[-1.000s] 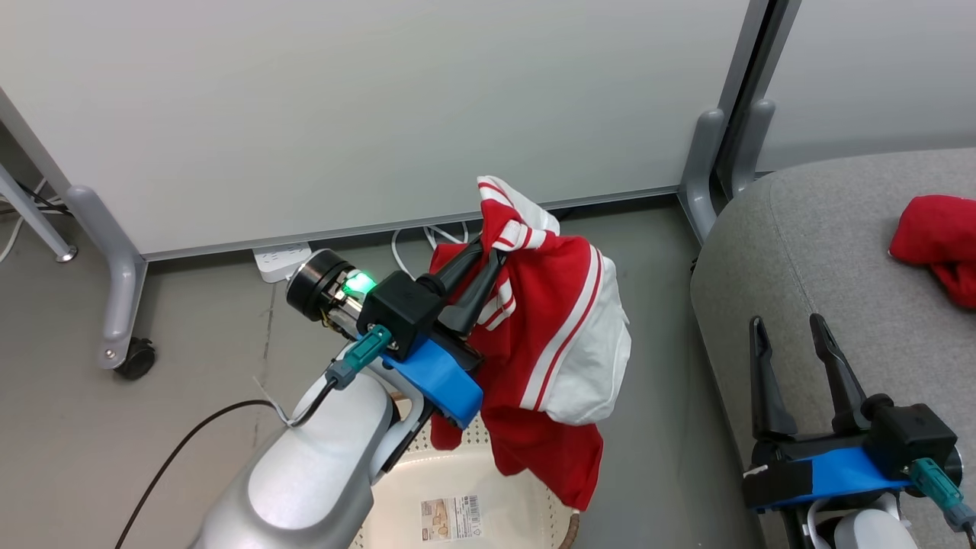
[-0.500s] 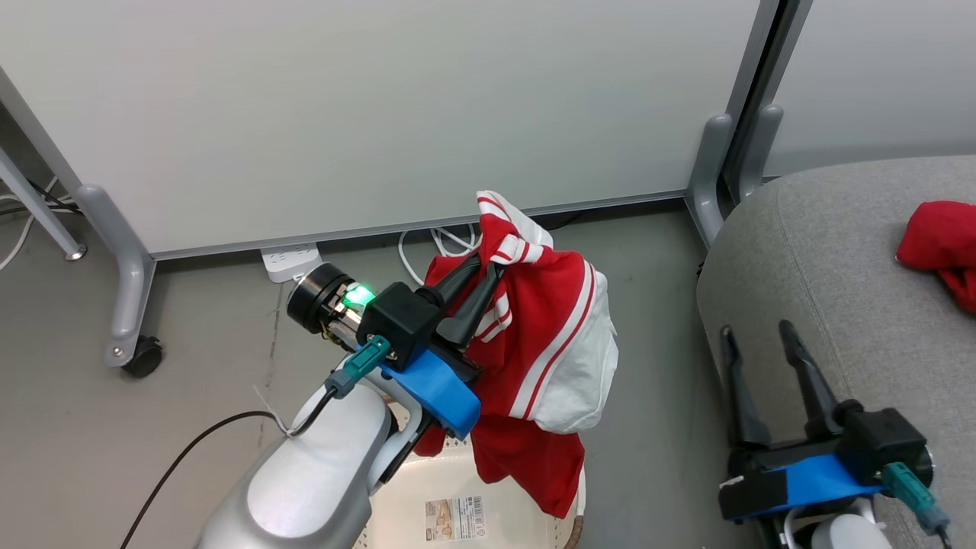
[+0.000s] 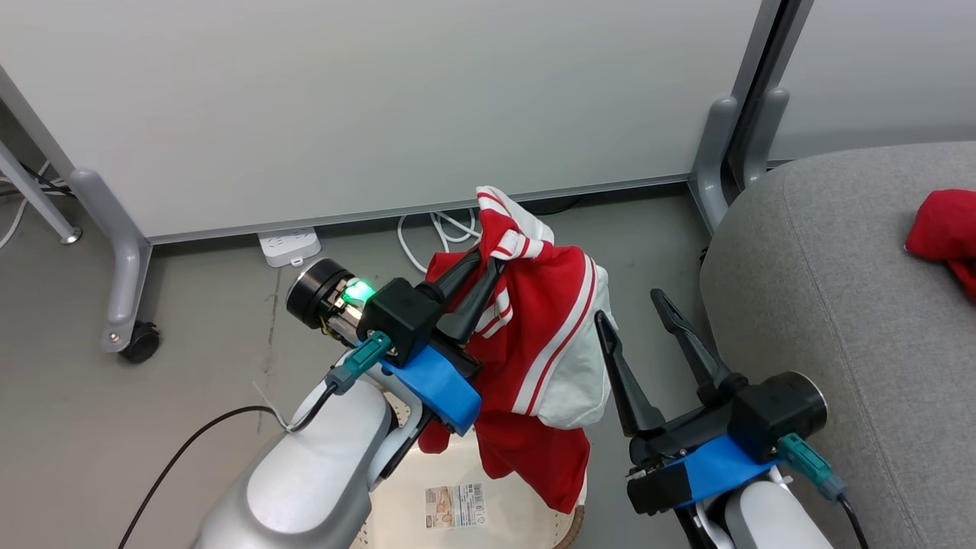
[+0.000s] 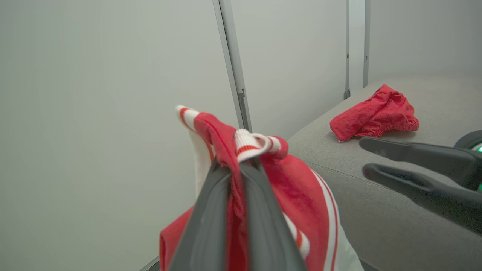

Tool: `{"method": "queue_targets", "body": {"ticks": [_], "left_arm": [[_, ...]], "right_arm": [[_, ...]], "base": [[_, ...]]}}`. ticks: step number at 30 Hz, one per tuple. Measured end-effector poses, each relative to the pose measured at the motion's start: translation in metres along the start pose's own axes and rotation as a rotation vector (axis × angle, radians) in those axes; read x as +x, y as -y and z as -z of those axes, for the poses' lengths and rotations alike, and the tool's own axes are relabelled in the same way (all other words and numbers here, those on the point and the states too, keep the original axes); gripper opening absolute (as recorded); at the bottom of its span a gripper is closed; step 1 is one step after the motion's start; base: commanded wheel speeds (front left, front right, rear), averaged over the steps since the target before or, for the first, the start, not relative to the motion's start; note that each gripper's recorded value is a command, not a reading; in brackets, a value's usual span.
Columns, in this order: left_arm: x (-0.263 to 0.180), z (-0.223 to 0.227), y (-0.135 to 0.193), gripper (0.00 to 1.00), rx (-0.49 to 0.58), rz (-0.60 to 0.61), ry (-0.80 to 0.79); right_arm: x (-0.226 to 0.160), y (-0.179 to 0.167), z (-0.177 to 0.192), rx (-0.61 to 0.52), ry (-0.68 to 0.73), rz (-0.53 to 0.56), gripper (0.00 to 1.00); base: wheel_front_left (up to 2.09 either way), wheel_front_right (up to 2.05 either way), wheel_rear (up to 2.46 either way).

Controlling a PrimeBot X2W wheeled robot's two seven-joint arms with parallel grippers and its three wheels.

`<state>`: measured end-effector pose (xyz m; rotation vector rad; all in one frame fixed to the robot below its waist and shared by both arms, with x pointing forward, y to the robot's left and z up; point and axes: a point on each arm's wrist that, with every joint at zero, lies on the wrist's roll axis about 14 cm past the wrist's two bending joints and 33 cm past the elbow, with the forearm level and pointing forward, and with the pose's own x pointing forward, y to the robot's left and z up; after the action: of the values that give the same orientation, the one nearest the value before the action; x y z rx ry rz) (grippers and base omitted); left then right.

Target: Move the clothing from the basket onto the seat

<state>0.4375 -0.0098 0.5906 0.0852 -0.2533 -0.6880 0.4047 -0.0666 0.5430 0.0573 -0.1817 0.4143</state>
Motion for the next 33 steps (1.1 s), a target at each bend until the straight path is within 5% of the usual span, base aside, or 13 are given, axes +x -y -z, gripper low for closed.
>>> {"method": "queue_targets", "body": {"ticks": [33], "left_arm": [[0.012,0.005,-0.002,0.00,-0.015,0.018,0.013]], "right_arm": [[0.057,-0.044,0.057,0.008,-0.163,-0.210,1.00]], "base": [[0.00,0.00,0.00]]}}
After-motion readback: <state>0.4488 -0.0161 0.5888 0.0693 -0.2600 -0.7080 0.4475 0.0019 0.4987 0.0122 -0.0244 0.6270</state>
